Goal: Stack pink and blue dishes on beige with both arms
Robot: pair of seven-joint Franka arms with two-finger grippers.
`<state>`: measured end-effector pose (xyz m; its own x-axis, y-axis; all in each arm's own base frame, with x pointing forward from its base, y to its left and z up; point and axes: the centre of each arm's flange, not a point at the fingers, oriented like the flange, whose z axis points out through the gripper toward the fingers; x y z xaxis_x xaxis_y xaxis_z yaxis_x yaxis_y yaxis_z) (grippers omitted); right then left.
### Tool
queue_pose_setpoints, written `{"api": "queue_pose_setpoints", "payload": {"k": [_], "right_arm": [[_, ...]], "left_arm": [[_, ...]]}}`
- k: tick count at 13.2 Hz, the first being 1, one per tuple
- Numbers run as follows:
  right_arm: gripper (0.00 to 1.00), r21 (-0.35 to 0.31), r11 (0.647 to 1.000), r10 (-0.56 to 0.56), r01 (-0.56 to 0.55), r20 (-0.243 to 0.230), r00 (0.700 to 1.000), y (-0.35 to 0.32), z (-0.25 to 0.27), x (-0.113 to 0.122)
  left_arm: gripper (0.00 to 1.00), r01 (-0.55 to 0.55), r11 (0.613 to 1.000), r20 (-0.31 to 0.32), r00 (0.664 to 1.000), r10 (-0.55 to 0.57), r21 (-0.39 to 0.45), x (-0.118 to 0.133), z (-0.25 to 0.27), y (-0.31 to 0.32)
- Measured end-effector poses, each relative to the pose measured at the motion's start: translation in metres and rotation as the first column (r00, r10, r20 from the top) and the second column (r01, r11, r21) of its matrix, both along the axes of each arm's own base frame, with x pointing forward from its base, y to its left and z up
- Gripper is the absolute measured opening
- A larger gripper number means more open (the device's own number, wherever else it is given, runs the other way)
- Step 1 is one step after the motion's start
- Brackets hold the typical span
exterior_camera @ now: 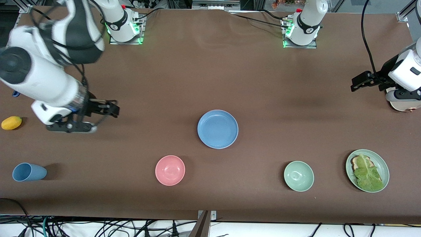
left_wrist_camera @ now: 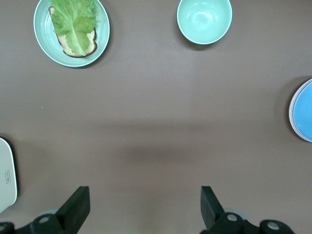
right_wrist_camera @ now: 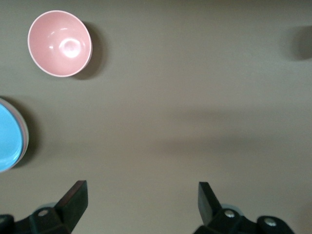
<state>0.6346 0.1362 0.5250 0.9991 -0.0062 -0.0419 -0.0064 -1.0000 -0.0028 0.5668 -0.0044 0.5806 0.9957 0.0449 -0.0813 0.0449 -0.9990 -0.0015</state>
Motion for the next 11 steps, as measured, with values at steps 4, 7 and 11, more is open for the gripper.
{"api": "queue_pose_setpoints", "payload": {"k": [4, 7, 11], "right_arm": [[1.00, 0.016, 1.000, 0.006, -0.006, 0.004, 1.000, -0.061, 0.033, -0.046], [1.00, 0.019, 1.000, 0.020, -0.020, 0.020, 1.000, -0.058, 0.048, -0.064], [1.00, 0.004, 1.000, 0.028, -0.028, 0.037, 0.999, -0.056, 0.052, -0.063]], "left_arm": [[1.00, -0.002, 1.000, 0.005, 1.000, 0.002, 0.000, 0.000, 0.002, 0.001], [1.00, -0.003, 1.000, 0.006, 1.000, 0.003, 0.000, 0.000, 0.002, 0.001], [1.00, -0.003, 1.000, 0.006, 1.000, 0.003, 0.000, 0.000, 0.002, 0.002]]}}
